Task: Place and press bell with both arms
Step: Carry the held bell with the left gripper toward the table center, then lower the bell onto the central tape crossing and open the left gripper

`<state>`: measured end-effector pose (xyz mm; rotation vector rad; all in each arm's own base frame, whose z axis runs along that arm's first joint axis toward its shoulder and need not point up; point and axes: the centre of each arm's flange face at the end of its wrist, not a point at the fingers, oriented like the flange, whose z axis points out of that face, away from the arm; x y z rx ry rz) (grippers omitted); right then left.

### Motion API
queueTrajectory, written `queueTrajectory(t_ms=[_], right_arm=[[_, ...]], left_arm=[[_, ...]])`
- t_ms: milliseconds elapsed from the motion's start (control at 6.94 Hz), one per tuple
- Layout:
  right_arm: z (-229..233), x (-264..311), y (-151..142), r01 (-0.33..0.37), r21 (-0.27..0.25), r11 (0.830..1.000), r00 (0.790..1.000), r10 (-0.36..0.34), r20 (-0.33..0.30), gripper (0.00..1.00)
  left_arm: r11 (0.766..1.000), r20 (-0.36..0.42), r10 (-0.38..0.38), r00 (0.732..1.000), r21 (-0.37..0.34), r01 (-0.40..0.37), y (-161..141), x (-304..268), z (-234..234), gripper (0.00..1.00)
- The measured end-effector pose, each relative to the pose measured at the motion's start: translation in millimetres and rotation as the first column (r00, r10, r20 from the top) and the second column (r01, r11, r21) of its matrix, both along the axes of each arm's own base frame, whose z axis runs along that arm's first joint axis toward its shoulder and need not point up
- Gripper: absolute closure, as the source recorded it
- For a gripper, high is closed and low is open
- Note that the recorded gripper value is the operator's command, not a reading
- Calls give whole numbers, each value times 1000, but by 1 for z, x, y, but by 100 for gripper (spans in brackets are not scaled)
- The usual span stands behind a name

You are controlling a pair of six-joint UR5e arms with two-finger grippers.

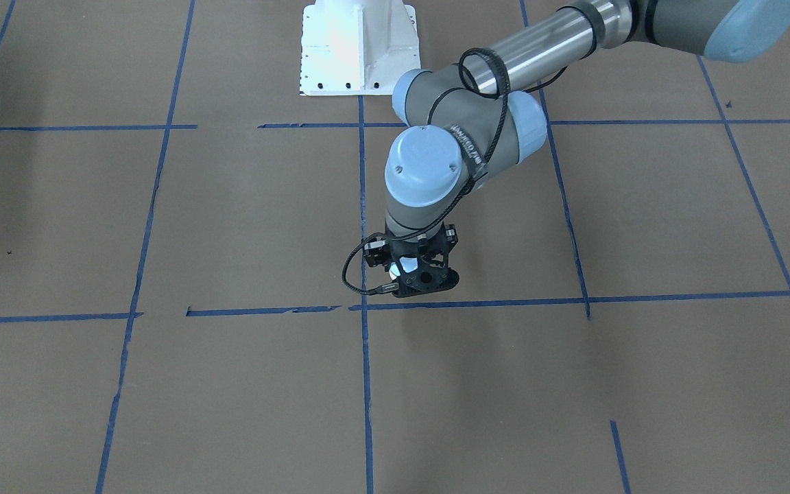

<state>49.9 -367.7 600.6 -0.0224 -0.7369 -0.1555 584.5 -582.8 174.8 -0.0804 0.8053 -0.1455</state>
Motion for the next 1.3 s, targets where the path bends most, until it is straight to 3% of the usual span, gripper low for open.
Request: queueTrajectory(t_ms=[144, 288, 432, 576, 864, 1296], right_arm=[[0, 0, 0, 0, 0, 1000, 1000, 0, 0, 0], [0, 0, 0, 0, -1, 1000, 1000, 0, 0, 0], [0, 0, 0, 0, -1, 1000, 1000, 0, 0, 0], [1, 0, 0, 0, -1, 1000, 1000, 0, -1, 0], [-1, 0, -1, 2, 9, 1000, 1000, -2, -1, 0], [-13, -2, -9, -5, 84, 996, 1000, 4, 11, 0]], left_arm=[[1000, -1, -23, 1000, 17, 23, 0, 24, -1, 84], [999, -1, -47, 999, 25, 47, 4, 42, -1, 61], [997, -5, -80, 997, 23, 80, 9, 56, -3, 10], [995, -8, -98, 995, 24, 98, 12, 63, -5, 0], [994, -9, -106, 994, 28, 107, 13, 66, -7, 0], [995, 23, -97, 995, 13, 96, 4, 21, -42, 0]])
